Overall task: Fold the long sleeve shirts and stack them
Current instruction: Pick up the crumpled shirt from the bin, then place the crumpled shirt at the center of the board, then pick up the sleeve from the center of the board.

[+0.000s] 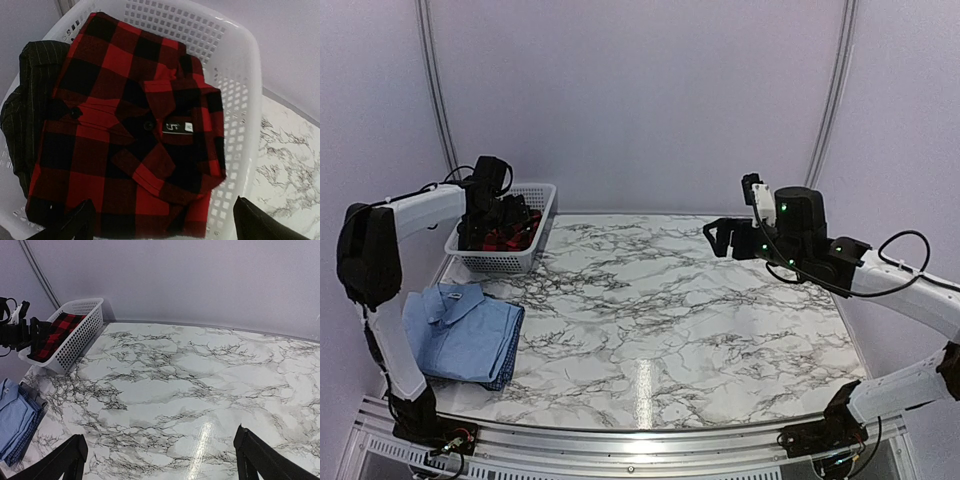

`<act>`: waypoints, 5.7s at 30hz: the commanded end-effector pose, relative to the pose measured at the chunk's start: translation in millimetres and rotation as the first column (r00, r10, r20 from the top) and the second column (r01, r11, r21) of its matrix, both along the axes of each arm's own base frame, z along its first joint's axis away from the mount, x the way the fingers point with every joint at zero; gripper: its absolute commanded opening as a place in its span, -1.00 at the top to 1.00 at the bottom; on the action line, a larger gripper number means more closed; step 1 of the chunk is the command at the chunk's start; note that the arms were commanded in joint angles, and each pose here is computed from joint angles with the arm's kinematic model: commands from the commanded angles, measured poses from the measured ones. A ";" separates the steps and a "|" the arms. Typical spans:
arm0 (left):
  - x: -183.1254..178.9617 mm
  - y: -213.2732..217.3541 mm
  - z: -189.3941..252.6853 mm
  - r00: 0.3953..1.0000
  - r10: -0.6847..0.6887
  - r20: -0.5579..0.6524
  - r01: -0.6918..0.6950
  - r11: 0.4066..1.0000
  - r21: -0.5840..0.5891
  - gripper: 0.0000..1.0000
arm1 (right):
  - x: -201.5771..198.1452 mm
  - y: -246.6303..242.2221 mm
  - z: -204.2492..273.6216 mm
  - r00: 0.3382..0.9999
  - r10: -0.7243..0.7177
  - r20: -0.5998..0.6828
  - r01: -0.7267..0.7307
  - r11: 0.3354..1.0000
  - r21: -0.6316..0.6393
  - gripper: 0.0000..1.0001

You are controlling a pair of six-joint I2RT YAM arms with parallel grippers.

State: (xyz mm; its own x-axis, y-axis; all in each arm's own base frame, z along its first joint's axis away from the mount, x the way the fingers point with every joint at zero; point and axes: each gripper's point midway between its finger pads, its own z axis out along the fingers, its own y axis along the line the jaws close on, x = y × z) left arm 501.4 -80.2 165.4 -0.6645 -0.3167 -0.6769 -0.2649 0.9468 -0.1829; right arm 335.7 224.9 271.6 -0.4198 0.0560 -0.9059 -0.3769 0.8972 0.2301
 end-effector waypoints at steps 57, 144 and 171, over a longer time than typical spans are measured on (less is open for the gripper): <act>-105.9 -230.9 330.4 0.510 -0.522 0.683 0.619 0.775 0.130 1.00 | -1.4 -1.8 27.9 0.997 -0.008 0.072 0.006 1.000 0.030 -0.97; -294.7 -259.8 -59.4 0.658 -0.723 -0.208 0.723 0.685 -0.093 0.89 | -156.0 46.0 -214.6 0.836 0.062 -0.546 -0.271 0.911 -0.311 -0.39; -325.7 -292.1 -135.0 0.529 -0.753 -0.392 0.786 0.609 -0.108 0.47 | -162.3 51.8 -232.0 0.799 0.037 -0.600 -0.221 0.946 -0.237 -0.12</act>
